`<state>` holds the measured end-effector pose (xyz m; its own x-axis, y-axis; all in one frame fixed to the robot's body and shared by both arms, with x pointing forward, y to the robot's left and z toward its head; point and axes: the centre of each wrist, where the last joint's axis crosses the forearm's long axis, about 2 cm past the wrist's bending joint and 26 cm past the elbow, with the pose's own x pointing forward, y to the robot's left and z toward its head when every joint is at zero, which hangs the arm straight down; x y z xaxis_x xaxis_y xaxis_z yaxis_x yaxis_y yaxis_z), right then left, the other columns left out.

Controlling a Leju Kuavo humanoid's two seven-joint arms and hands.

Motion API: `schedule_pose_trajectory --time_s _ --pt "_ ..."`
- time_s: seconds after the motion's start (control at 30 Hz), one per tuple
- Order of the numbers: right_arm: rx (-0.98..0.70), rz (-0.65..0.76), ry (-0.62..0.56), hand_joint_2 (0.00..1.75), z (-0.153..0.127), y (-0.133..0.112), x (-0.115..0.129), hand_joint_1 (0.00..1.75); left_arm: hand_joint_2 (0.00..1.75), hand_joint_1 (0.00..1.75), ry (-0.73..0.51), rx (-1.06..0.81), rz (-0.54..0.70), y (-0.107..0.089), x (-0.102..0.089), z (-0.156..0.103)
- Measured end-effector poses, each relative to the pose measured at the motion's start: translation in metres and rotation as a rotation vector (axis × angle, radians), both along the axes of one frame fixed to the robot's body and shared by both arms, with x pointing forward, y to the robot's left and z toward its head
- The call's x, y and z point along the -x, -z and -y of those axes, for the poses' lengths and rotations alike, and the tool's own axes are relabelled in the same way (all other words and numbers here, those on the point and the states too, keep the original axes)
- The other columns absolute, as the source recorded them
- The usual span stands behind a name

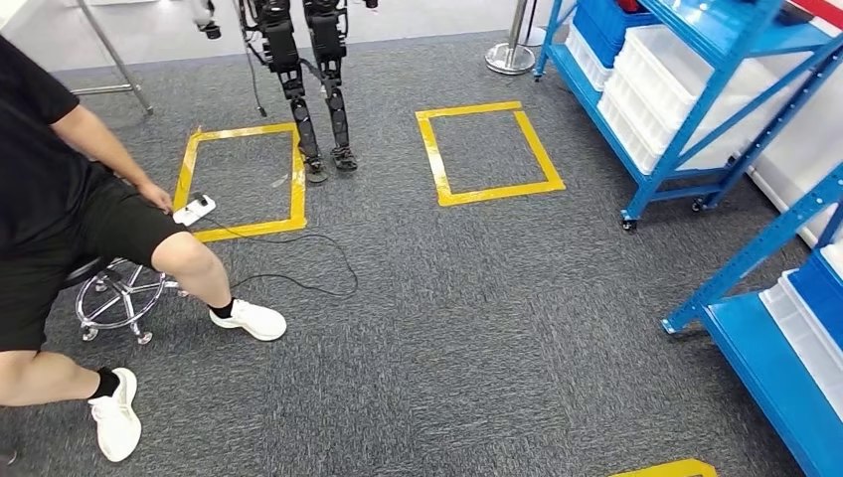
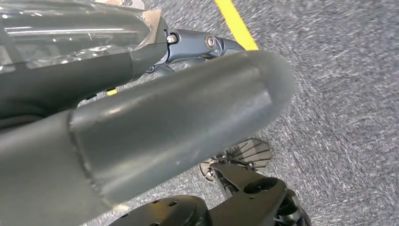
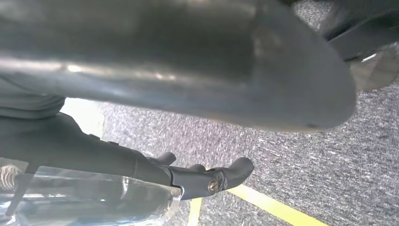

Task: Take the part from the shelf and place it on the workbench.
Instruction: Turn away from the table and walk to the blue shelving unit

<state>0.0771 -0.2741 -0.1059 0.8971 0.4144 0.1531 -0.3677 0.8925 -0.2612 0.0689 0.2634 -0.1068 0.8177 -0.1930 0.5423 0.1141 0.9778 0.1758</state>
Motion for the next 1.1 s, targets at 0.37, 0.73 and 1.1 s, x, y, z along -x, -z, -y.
schedule_pose_trajectory --time_s 0.37,0.73,1.1 --pt "0.001 -0.001 -0.001 0.0 0.0008 0.0002 0.0012 0.0 0.0 0.0 0.0 -0.001 0.005 -0.0004 -0.0022 0.0013" --pt "-0.005 0.0 -0.001 0.0 -0.0016 0.0002 0.0013 0.0 0.0 0.0 0.014 0.0 0.01 -0.0003 -0.0011 0.0028" --pt "-0.003 0.007 0.001 0.0 0.0004 -0.0001 -0.0007 0.0 0.0 0.0 0.022 0.002 0.013 -0.0005 -0.0017 0.004"
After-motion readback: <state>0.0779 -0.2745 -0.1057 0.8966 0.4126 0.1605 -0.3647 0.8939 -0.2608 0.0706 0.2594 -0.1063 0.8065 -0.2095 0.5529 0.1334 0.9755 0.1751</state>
